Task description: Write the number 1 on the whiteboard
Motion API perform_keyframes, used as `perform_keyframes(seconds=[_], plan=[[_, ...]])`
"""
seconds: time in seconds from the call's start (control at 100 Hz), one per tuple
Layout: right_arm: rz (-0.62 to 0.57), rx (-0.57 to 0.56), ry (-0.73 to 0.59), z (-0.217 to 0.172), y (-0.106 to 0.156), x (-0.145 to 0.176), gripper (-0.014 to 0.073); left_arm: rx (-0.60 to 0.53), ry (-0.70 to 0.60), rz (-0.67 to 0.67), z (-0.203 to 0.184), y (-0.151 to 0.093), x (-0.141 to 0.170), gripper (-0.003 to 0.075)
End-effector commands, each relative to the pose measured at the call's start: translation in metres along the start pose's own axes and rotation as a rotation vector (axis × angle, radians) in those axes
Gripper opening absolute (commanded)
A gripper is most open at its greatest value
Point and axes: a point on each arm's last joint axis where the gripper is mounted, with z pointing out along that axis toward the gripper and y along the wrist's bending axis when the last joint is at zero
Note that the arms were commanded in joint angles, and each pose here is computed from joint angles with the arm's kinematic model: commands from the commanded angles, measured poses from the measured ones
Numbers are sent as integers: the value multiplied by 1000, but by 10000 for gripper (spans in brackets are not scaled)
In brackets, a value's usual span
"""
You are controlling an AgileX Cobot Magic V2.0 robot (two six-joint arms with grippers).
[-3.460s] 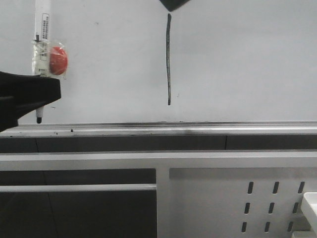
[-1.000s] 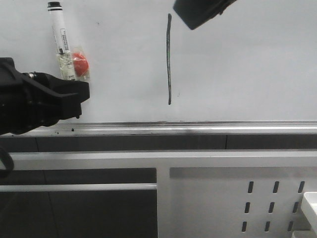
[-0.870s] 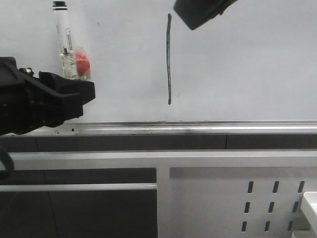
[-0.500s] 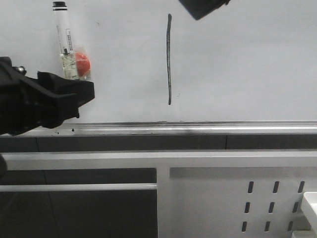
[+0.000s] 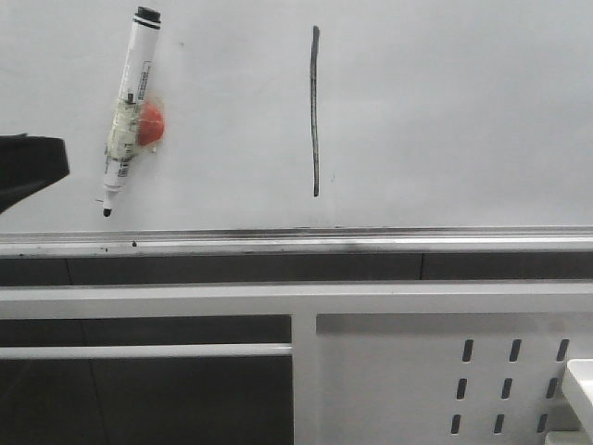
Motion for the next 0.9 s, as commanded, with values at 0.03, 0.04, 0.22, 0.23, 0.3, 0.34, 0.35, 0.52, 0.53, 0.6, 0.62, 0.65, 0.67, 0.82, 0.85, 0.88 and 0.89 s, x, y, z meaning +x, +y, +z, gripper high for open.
perform_keyframes(seconds=[0.03,0.04,0.22,0.23,0.3,0.34,0.35,0.52,0.53,0.6,0.62,0.65,0.67,0.82,0.85,0.88,0.89], plan=[[-8,68,-182,-21,0,10,-69,62,-263,29,-14,-5,-25,76],[-8,68,-178,-21,1,14,-69,66,-260,37,-16,-5,-24,54],[42,34,-185,-36,11,51,-69,211,-252,109,-37,-16,-19,-20],[42,32,-181,-36,11,53,-69,228,-251,113,-37,-18,-19,-20],[39,25,-181,-40,14,59,-69,307,-276,132,-41,-25,-23,-20],[38,25,-189,-42,14,61,-69,319,-278,121,-42,-26,-23,-20],[38,25,-189,-42,14,62,-69,321,-276,118,-42,-26,-23,-20],[37,15,-166,-42,16,67,-69,323,-263,86,-43,-26,-24,-20],[37,15,-166,-42,16,67,-69,324,-265,87,-43,-26,-25,-20],[37,15,-164,-42,16,67,-69,329,-290,84,-43,-27,-28,-20],[37,15,-164,-42,16,67,-69,332,-305,82,-44,-27,-29,-20],[37,15,-164,-42,16,67,-69,340,-325,80,-44,-28,-31,-20],[37,15,-164,-42,16,67,-69,346,-331,83,-44,-29,-32,-20],[37,15,-164,-42,16,67,-69,350,-358,83,-47,-29,-35,-20],[37,15,-164,-42,16,67,-69,349,-363,83,-47,-29,-36,-20],[37,15,-164,-42,16,67,-69,349,-365,83,-47,-29,-36,-20],[37,15,-164,-42,16,67,-69,349,-365,83,-47,-29,-36,-20]])
